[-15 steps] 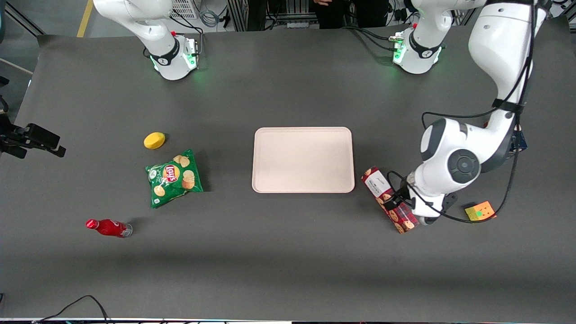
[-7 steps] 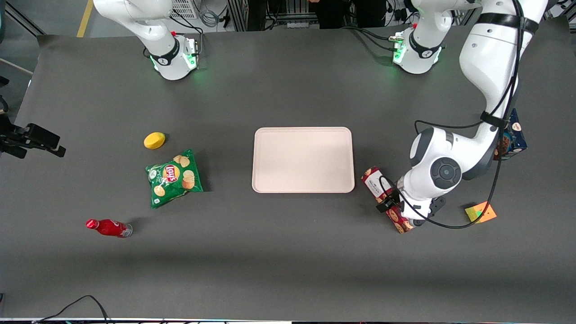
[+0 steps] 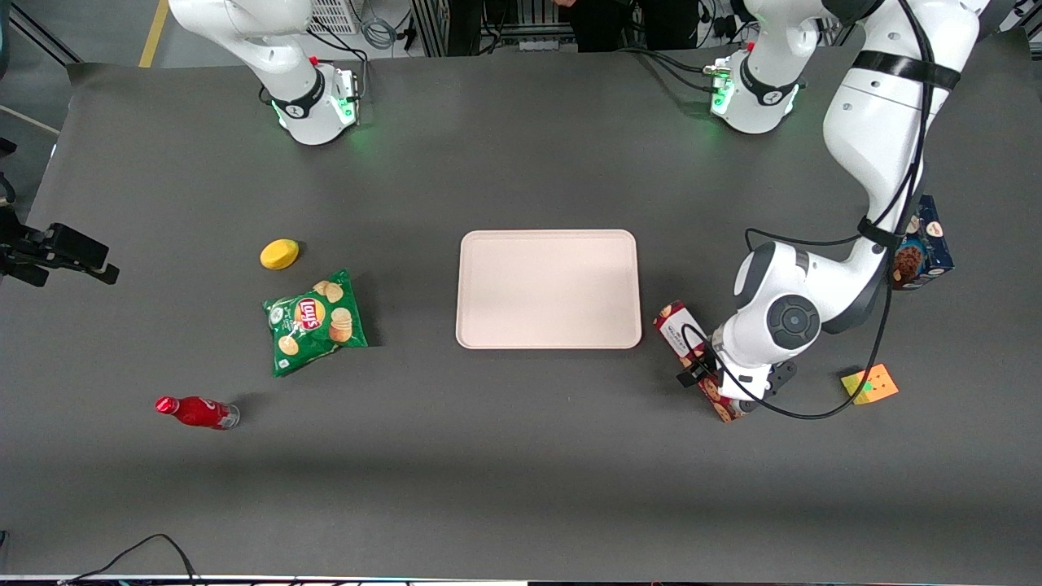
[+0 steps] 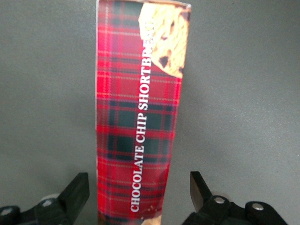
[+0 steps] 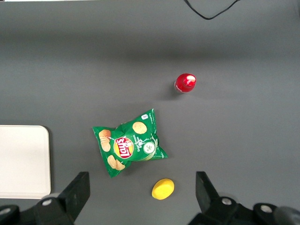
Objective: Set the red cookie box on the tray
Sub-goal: 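Close the left gripper around the end of the shortbread box, then lift the shortbread box upright with the left gripper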
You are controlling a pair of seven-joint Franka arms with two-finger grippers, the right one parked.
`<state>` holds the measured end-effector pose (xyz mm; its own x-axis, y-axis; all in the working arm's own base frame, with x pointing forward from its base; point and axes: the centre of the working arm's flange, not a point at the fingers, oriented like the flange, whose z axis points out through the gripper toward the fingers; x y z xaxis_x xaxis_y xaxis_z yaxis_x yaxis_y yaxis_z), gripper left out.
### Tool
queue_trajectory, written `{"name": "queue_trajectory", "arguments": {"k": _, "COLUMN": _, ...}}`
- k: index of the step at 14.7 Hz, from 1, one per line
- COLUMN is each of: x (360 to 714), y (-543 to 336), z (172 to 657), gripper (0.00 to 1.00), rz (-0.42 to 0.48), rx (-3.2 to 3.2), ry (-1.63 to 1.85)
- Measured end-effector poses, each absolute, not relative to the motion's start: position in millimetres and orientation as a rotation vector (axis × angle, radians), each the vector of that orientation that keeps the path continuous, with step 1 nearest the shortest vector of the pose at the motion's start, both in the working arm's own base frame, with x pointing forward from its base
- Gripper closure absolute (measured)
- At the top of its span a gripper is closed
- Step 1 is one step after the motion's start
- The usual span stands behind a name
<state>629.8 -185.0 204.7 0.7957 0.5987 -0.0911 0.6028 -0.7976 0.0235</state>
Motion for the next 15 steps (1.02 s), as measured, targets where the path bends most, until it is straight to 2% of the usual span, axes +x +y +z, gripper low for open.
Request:
{"name": "queue_trajectory", "arguments": {"k": 1, "x": 630, "y": -185, "z": 205, "gripper": 0.04, "rz": -0.122, "rx": 2.929, "ry": 0.981}}
{"name": "queue_trajectory", "arguments": {"k": 2, "x": 630, "y": -185, "z": 205, "gripper": 0.12, "rz": -0.121, "rx": 2.929, "ry": 0.980}}
{"name": "queue_trajectory", "arguments": {"k": 3, "x": 630, "y": -185, "z": 205, "gripper": 0.26, "rz": -0.120, "rx": 2.929, "ry": 0.980}}
{"name": "queue_trajectory", "arguments": {"k": 7, "x": 631, "y": -186, "z": 207, "gripper": 0.68, "rz": -0.114, "rx": 2.927, "ry": 0.976}}
{"name": "queue_trajectory", "arguments": {"k": 8, "x": 632, "y": -187, "z": 210, "gripper": 0.73, "rz": -0.109, "rx": 2.925, "ry": 0.975}}
{"name": "queue_trajectory", "arguments": {"k": 12, "x": 638, "y": -189, "z": 229, "gripper": 0.74, "rz": -0.078, "rx": 2.921, "ry": 0.969}}
{"name": "queue_trajectory", "arguments": {"k": 15, "x": 644, "y": -193, "z": 289, "gripper": 0.74, "rz": -0.111, "rx": 2.969, "ry": 0.967}}
